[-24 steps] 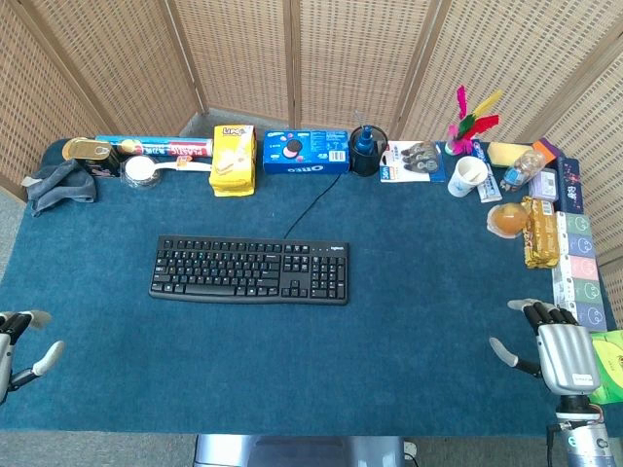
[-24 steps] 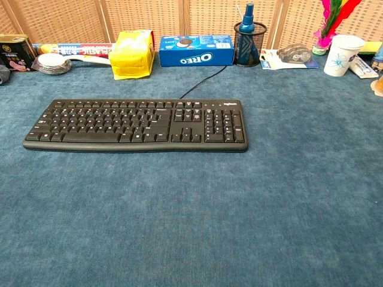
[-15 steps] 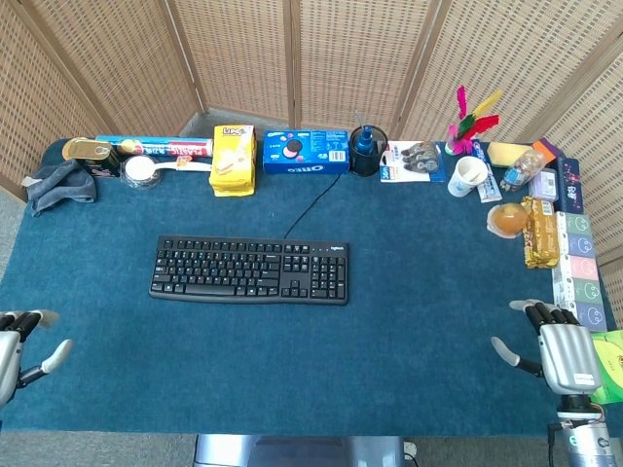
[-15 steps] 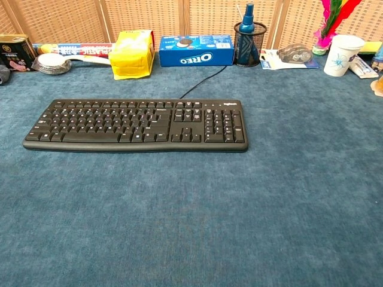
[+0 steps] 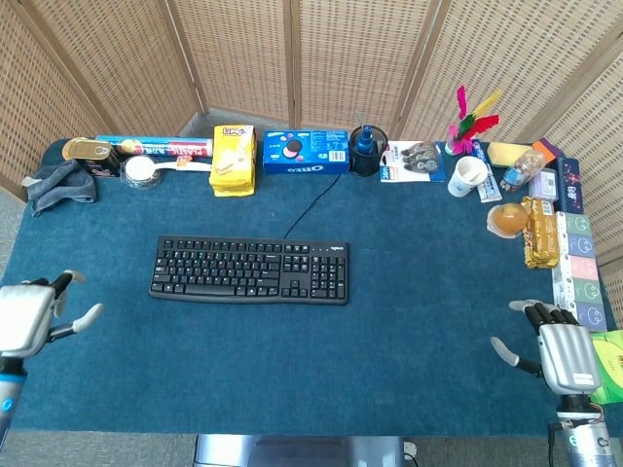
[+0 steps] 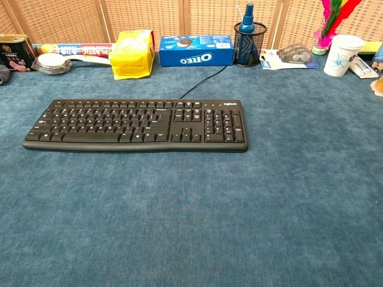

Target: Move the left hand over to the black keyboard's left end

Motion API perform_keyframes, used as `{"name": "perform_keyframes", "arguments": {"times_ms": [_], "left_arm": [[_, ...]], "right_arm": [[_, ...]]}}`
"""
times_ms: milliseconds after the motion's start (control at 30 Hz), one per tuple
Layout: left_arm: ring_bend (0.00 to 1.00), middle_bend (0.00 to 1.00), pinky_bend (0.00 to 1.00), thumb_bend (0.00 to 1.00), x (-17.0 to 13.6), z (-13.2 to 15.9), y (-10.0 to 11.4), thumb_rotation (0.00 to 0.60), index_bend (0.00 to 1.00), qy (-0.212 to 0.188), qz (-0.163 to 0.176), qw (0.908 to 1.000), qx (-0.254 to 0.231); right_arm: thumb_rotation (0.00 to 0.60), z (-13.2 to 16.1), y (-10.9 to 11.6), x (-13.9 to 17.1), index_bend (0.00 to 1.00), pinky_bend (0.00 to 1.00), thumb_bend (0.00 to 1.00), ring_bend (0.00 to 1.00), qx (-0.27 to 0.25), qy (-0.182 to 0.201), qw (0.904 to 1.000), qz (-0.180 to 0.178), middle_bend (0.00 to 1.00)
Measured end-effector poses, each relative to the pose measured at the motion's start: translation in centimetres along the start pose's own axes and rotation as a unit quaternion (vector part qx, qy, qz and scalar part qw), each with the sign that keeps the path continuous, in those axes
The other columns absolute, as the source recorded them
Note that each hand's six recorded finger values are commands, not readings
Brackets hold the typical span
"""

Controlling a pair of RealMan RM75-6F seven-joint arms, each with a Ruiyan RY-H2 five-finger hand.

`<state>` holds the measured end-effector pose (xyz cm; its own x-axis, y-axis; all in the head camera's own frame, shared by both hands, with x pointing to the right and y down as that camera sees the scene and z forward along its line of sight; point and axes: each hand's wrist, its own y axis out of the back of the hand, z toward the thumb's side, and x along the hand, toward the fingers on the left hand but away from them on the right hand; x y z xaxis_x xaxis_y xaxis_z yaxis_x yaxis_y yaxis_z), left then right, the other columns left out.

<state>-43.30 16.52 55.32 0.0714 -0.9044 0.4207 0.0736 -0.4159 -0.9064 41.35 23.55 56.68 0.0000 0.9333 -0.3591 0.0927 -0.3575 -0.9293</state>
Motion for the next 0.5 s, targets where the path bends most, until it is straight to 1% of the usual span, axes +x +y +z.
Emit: {"name": "perform_keyframes", "arguments": {"times_ms": [67,167,300,500], "left_arm": [[0.76,0.89,0.84,0.13,1.5,0.3,-0.1,0.0,0.48,-0.006,-0.001,0.9999,0.012],[0.78,0.91,0.85,0.13,3.7,0.7,-0.6,0.0,0.49,-0.017,-0.005,0.9996,0.022],[0.78,0.91,0.85,0.13,6.4,1.2,-2.0,0.0,0.49,-0.027,-0.029,0.9988,0.029],[0.78,0.91,0.85,0.13,9.6,2.5,-4.2,0.0,0.49,-0.036,-0.066,0.9969,0.024]], "right_arm": [[0.0,-0.1,0.0,0.1,0.31,0.34,0.27,0.36,0.0,-0.003,1.0,0.0,0.34],[0.0,-0.3,0.0,0.2,0.31,0.34,0.27,0.37,0.001,-0.006,1.0,0.002,0.34],[0.0,-0.5,-0.1,0.3,0.31,0.34,0.27,0.38,0.004,-0.01,0.9999,0.004,0.34],[0.0,-0.5,-0.2,0.3,0.31,0.34,0.27,0.38,0.006,-0.012,0.9999,0.006,0.34]]}}
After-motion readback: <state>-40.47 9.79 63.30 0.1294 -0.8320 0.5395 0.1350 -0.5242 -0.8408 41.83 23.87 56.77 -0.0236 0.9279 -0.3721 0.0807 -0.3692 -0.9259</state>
